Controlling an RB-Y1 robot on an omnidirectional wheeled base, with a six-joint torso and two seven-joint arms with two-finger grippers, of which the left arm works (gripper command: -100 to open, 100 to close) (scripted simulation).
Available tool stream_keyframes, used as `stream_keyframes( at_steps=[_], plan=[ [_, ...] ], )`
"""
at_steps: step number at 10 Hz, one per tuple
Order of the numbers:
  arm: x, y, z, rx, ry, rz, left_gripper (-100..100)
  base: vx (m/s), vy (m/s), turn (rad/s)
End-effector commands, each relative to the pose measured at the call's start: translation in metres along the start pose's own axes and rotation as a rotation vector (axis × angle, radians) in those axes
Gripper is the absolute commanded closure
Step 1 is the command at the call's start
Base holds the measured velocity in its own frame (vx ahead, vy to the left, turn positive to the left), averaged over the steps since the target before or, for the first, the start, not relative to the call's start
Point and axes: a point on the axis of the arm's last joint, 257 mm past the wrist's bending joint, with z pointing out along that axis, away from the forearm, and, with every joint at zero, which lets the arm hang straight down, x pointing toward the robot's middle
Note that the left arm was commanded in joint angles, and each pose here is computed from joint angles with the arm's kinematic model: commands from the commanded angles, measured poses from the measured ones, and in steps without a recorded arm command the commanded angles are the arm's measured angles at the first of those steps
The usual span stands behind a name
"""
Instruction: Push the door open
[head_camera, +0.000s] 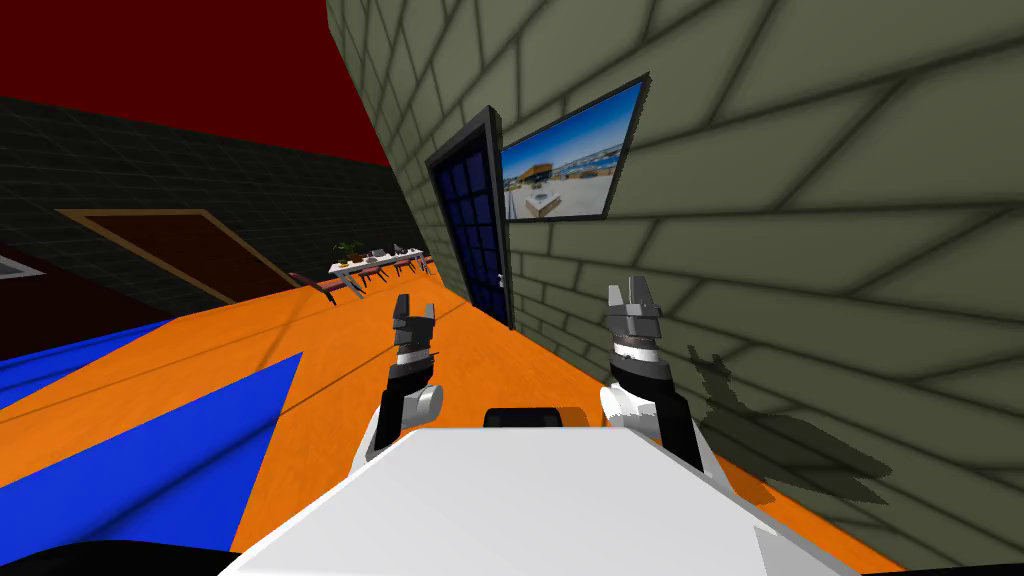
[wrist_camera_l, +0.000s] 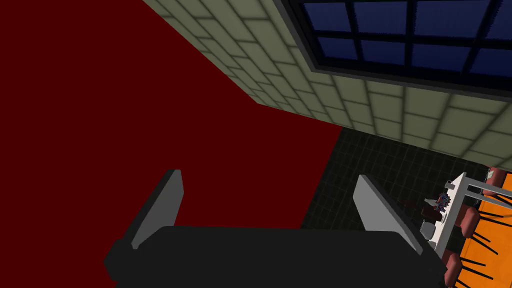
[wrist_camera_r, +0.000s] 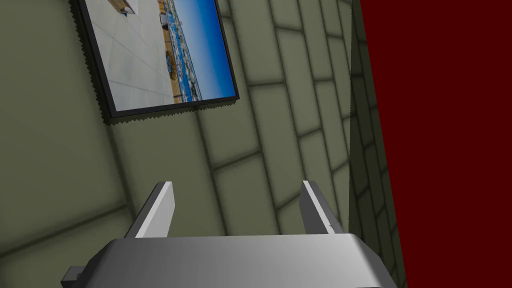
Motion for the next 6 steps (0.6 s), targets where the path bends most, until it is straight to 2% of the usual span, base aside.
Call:
stream_keyframes(
  at_steps=[1,3,6],
  plan=[
    [0.004,0.009,-0.0031,-0.012,0.019,0.044,-100,0.166,-0.031,0.003],
    [0.006,0.015,-0.0057,-0.020,0.033,0.078,-100,0.162,0.103,-0.020],
    [0.014,0.035,-0.0145,-0.045,0.076,0.177,-100,0.203,0.100,-0.016]
  ],
)
